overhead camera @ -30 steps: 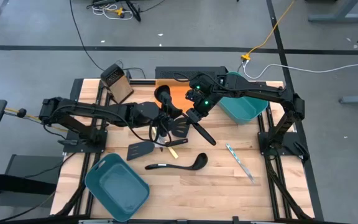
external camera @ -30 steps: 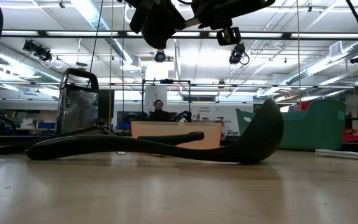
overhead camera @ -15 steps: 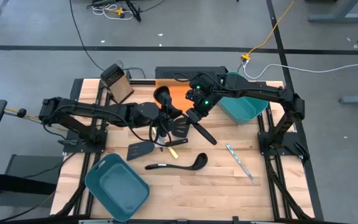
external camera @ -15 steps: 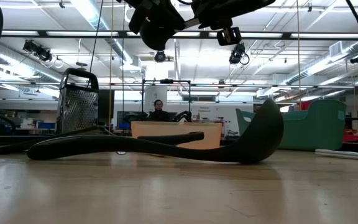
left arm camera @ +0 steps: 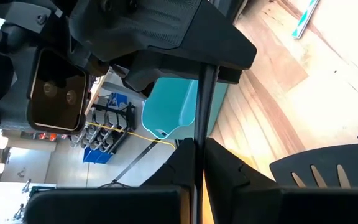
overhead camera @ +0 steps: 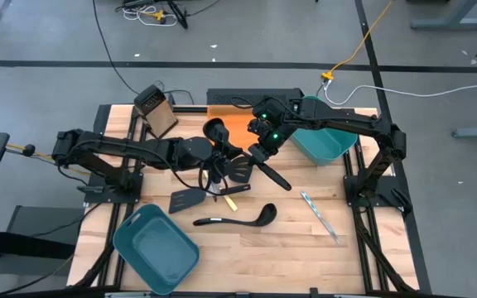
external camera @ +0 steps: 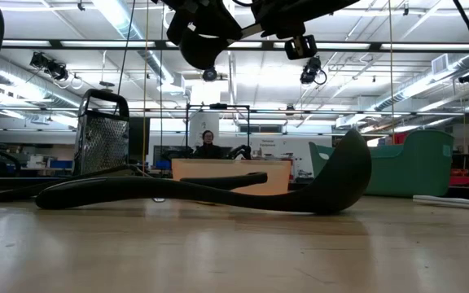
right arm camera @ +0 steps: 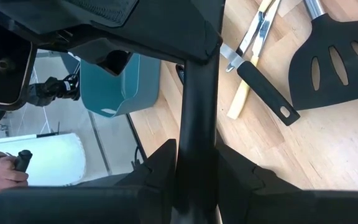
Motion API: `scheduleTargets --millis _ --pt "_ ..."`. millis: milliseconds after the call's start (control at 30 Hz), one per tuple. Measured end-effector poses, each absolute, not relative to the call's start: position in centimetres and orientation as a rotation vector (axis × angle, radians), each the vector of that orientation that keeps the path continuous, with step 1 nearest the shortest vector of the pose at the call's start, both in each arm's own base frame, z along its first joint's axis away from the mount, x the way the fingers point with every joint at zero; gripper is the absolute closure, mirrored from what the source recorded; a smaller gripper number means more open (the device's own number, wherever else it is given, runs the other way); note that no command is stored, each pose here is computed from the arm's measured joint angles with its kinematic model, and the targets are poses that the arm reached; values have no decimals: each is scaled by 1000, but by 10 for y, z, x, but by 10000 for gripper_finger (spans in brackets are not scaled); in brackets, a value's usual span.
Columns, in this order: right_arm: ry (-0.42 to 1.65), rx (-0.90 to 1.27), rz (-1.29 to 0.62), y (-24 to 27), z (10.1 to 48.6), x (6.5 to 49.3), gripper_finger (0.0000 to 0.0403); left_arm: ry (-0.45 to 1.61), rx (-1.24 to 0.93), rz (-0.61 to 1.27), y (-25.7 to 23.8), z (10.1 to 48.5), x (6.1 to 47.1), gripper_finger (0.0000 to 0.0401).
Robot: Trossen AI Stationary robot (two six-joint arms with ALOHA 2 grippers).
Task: Pick & Place Kitchen Items
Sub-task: Put the right black ladle into the blue bin
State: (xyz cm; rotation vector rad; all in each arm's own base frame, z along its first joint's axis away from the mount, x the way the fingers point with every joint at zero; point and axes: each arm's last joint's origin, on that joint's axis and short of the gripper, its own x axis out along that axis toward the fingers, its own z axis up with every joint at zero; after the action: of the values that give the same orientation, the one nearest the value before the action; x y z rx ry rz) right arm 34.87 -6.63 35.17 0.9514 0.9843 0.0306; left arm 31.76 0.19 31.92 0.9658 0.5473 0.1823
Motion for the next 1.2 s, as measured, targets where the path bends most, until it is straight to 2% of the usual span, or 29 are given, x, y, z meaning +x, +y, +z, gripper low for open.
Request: scheduleTargets --millis 200,800,1200 --pt "981 944 35 -66 352 349 301 555 966 180 2 319 317 384" --pt "966 957 93 -72 356 345 202 555 964 183 1 319 317 385" --pt "887 965 91 -88 380 318 196 591 970 198 2 317 316 385"
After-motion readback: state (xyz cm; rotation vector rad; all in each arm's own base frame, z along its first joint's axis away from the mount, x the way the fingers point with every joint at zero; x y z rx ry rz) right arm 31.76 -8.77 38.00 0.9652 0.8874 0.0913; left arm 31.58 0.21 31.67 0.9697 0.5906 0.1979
